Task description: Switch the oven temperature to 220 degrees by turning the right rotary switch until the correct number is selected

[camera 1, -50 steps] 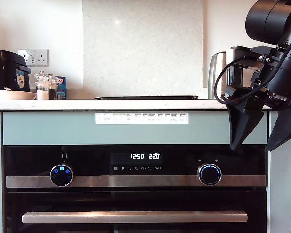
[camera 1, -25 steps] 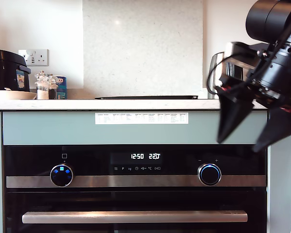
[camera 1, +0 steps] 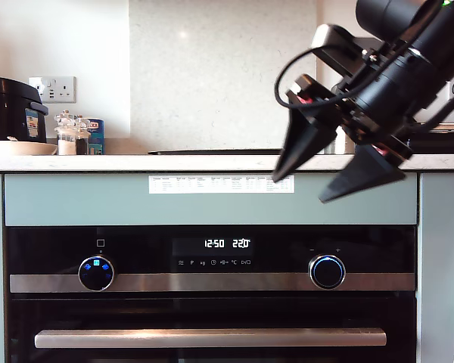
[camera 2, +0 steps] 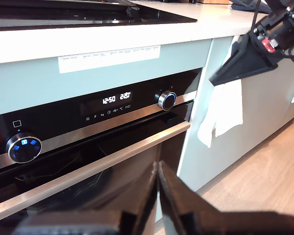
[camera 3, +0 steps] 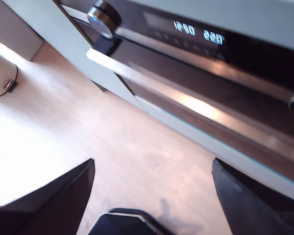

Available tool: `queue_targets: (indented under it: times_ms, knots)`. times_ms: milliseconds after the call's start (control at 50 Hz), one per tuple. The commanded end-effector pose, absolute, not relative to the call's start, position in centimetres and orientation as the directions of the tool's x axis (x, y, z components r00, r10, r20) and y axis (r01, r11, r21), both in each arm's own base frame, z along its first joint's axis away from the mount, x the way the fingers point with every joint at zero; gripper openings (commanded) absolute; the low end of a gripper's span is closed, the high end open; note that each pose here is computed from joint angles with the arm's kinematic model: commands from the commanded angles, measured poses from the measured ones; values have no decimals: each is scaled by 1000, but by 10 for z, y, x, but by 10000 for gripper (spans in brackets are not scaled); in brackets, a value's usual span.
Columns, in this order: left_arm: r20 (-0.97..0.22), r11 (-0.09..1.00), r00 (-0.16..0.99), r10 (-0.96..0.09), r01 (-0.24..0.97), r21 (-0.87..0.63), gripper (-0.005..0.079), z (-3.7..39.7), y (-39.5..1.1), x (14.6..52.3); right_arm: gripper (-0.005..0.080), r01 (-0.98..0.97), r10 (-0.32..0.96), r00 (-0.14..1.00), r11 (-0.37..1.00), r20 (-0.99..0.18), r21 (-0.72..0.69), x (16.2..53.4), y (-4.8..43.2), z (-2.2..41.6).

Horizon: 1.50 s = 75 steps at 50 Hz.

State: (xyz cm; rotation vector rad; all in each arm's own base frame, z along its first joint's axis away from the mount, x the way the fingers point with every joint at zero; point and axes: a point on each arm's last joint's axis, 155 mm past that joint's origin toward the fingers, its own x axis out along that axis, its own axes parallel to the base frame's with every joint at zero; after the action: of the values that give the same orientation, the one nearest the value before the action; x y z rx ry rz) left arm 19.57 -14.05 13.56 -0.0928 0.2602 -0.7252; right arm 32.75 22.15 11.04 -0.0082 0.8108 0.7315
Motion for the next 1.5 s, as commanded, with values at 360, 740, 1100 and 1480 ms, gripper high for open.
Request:
queue_targets:
  times_ms: [360, 740, 1100, 1480]
  knots:
    - [-193, 745, 719, -667, 646, -165, -22, 140, -141, 196, 309, -627, 603, 473, 743, -643, 235, 327, 224, 116]
    - [-193, 745, 720, -667, 646, -165, -22, 140, -141, 196, -2, -612, 603, 457, 747, -653, 261, 324, 224, 113]
    - [-197, 772, 747, -635, 616, -156, -22, 139, -135, 201, -2, -499, 411, 594, 862, -691, 84, 352, 151, 107]
    - [-266, 818, 773, -575, 552, -165, -22, 122, -123, 205, -3, -253, 217, 847, 967, -485, -10, 325, 49, 166]
